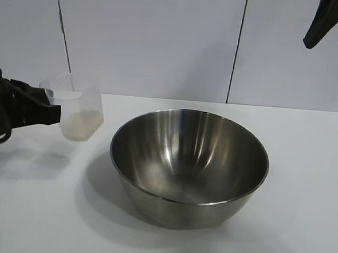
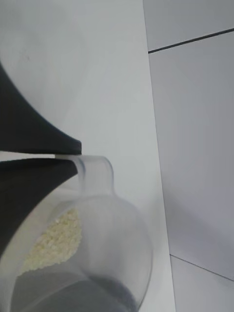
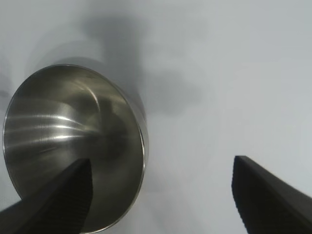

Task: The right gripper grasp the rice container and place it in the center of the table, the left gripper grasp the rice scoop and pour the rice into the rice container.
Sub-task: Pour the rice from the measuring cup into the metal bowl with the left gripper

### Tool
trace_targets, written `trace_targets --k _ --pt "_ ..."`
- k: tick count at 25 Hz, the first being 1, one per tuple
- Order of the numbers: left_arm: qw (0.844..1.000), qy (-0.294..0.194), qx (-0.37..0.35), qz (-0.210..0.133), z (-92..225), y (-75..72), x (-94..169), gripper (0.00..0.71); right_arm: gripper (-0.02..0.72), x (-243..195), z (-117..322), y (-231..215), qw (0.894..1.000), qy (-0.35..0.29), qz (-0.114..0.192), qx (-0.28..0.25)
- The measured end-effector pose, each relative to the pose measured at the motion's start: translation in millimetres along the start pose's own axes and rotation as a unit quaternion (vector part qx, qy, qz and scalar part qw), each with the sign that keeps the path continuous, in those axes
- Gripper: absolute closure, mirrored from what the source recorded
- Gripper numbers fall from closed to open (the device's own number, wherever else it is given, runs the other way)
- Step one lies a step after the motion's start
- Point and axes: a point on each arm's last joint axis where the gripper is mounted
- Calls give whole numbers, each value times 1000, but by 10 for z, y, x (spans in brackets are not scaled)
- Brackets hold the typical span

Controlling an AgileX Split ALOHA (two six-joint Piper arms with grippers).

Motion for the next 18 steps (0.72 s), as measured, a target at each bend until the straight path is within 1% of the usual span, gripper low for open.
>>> trace_targets --k 6,9,13,18 --pt "995 40 -69 63 -360 -193 -72 701 156 0 0 0 1000 0 0 0" --pt "992 54 -81 85 -488 -259 -115 701 156 0 -2 -1 1000 -1 0 0" --pt "986 63 -94 121 -565 -391 -147 701 156 0 -15 -4 1000 -8 2 0" --pt "977 55 -131 162 -688 -623 -183 701 156 0 -21 -6 1000 -11 3 0"
Point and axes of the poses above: a point on each arm's last joint axis where the gripper is mounted, x pointing back along that axis away from the gripper, y along the wrist's bending axis when the last joint is at zero, z = x × y, and after that the axes turned 11 degrees about x, right-handed
